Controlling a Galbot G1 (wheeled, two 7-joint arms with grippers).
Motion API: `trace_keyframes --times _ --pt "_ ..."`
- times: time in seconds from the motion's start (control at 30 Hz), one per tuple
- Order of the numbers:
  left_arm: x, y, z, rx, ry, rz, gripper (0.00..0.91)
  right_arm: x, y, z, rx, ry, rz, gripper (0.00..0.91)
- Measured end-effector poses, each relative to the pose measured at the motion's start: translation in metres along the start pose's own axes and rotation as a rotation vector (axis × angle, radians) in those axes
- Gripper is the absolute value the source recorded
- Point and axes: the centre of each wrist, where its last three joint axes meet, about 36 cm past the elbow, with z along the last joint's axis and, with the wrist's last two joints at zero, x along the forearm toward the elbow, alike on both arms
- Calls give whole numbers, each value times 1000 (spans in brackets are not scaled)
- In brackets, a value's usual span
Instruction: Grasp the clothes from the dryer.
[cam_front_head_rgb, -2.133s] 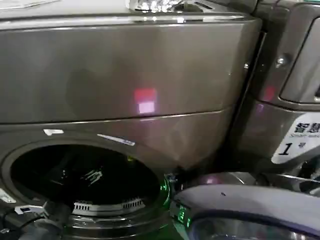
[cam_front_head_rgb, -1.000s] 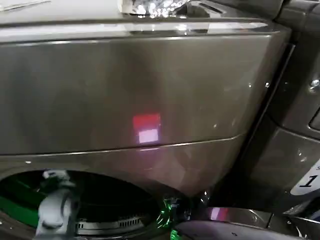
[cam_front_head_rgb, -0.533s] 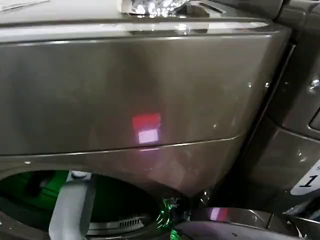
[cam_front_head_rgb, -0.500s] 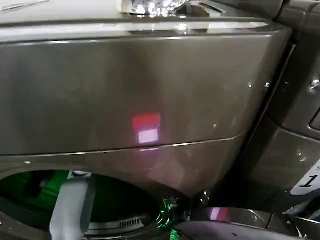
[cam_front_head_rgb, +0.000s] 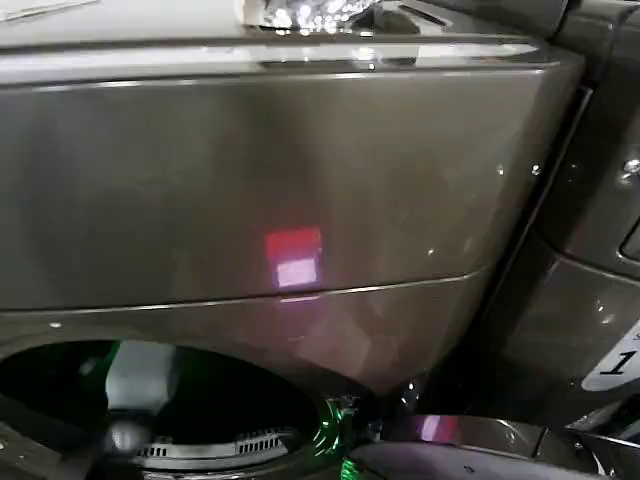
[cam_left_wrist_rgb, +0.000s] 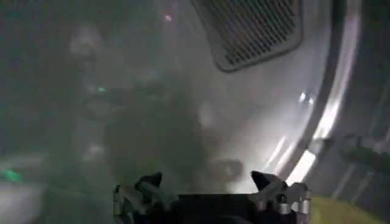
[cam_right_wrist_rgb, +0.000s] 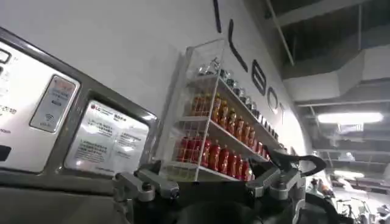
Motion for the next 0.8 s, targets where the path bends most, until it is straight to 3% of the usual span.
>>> trace_keyframes --times 0.3,0.57,0.8 --pt "-23 10 -2 -351 248 137 907 2 -1 2 8 6 4 907" --pt "-34 12 -8 -620 382 213 907 6 1 4 7 10 2 907" --pt "-43 4 -6 -756 446 231 907 6 4 6 5 9 -4 907"
